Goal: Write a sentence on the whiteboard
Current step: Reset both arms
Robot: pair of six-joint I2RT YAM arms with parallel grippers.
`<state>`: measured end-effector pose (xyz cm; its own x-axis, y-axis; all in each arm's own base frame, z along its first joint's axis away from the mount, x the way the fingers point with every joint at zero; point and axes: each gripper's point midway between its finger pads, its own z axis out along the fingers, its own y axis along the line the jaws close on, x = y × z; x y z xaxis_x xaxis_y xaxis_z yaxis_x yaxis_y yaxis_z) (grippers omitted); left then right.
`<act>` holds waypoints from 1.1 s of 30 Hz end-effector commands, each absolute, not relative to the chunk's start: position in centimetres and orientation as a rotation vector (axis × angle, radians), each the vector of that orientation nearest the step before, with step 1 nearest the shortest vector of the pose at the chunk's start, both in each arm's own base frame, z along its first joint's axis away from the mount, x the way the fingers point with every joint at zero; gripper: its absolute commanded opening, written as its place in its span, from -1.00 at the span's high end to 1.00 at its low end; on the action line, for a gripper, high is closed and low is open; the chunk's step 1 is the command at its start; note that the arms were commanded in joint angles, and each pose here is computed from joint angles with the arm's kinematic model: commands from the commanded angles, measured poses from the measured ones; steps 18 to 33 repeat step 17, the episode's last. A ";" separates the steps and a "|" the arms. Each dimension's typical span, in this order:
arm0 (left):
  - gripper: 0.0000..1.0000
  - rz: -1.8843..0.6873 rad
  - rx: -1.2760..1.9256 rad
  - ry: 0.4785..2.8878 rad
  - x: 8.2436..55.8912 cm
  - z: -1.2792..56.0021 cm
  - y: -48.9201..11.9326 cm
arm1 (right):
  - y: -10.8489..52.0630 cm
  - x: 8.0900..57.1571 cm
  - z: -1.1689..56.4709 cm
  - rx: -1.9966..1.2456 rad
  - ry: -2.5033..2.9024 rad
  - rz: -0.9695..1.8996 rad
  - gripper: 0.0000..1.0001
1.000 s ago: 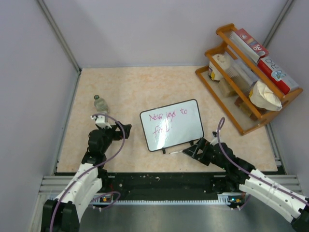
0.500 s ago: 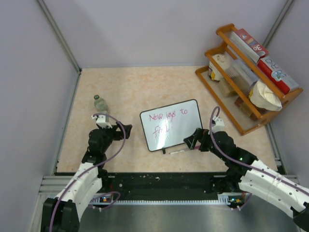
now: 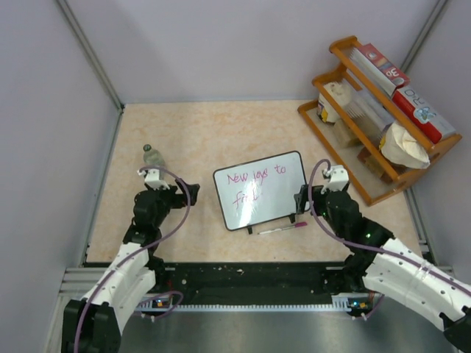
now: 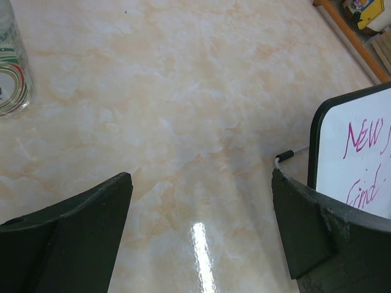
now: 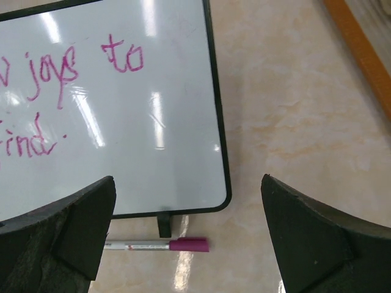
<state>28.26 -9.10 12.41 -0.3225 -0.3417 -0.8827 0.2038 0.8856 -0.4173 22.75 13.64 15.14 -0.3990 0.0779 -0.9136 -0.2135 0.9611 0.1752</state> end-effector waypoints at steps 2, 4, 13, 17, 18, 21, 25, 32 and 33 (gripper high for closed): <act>-0.98 -0.518 -0.104 1.763 28.8 16.0 -8.6 | 10.8 25.7 17.7 -0.009 1.880 0.249 -0.98; -0.98 -0.518 -0.107 1.744 28.7 16.6 -8.5 | 9.9 26.2 17.3 0.039 1.885 0.279 -0.98; -0.98 -0.508 -0.107 1.679 28.3 18.8 -8.1 | 3.7 28.7 14.6 0.293 1.860 0.235 -0.98; -0.98 -0.443 -0.132 1.662 28.5 18.4 -7.0 | 1.2 29.0 15.5 0.301 1.740 0.091 -0.98; -0.98 -0.443 -0.132 1.662 28.5 18.4 -7.0 | 1.2 29.0 15.5 0.301 1.740 0.091 -0.98; -0.98 -0.443 -0.132 1.662 28.5 18.4 -7.0 | 1.2 29.0 15.5 0.301 1.740 0.091 -0.98; -0.98 -0.443 -0.132 1.662 28.5 18.4 -7.0 | 1.2 29.0 15.5 0.301 1.740 0.091 -0.98; -0.98 -0.443 -0.132 1.662 28.5 18.4 -7.0 | 1.2 29.0 15.5 0.301 1.740 0.091 -0.98; -0.98 -0.443 -0.132 1.662 28.5 18.4 -7.0 | 1.2 29.0 15.5 0.301 1.740 0.091 -0.98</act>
